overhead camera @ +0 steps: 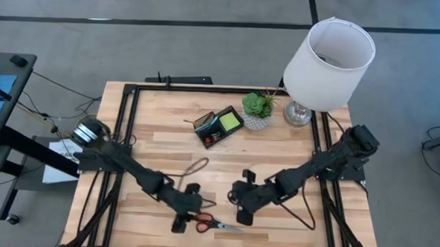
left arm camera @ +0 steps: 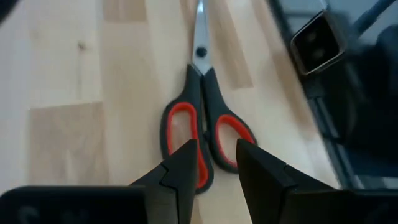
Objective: Pick and place office supplies into organizer
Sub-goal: Put the black scissors into the top left compartment of the black desk organizer
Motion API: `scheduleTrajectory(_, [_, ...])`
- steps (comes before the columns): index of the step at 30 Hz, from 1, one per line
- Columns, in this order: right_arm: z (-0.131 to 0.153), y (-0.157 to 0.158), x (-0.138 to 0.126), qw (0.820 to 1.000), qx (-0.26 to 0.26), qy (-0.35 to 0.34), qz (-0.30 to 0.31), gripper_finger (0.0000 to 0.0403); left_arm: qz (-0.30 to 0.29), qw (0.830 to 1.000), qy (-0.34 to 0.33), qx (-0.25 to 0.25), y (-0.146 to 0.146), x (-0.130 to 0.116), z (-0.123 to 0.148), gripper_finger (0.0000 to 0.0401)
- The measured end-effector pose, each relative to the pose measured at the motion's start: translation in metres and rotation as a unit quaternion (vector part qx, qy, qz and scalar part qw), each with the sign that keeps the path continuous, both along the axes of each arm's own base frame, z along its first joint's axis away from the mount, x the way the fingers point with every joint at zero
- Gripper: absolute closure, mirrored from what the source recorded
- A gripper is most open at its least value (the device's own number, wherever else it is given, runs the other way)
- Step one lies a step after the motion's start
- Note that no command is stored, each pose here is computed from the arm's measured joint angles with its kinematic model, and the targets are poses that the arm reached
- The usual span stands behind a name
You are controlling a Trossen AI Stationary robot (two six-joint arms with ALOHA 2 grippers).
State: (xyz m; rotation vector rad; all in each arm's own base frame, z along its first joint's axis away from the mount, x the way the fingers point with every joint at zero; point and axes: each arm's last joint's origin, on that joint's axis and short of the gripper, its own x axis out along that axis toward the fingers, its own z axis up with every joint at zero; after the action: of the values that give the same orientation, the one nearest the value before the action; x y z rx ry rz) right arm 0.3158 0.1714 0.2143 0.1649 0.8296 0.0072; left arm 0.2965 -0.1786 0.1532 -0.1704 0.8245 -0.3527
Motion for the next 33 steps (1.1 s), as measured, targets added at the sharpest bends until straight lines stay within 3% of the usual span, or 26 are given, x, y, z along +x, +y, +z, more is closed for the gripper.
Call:
scheduleTrajectory(8, [0.001, 0.014, -0.008, 1.0, -0.002, -0.014, -0.019, 0.0401, 0.006, 0.998, 0.05, 0.031, -0.011, 0.027, -0.018, 0.0296])
scheduleTrajectory(21, [0.001, 0.016, -0.01, 1.0, -0.002, -0.014, -0.017, 0.0402, 0.041, 0.99, 0.084, 0.101, -0.003, 0.025, -0.017, 0.0296])
scheduleTrajectory(33, [0.001, 0.008, -0.005, 0.999, -0.002, -0.013, -0.03, 0.0401, 0.055, 0.99, 0.107, 0.079, -0.003, 0.023, -0.017, 0.0296])
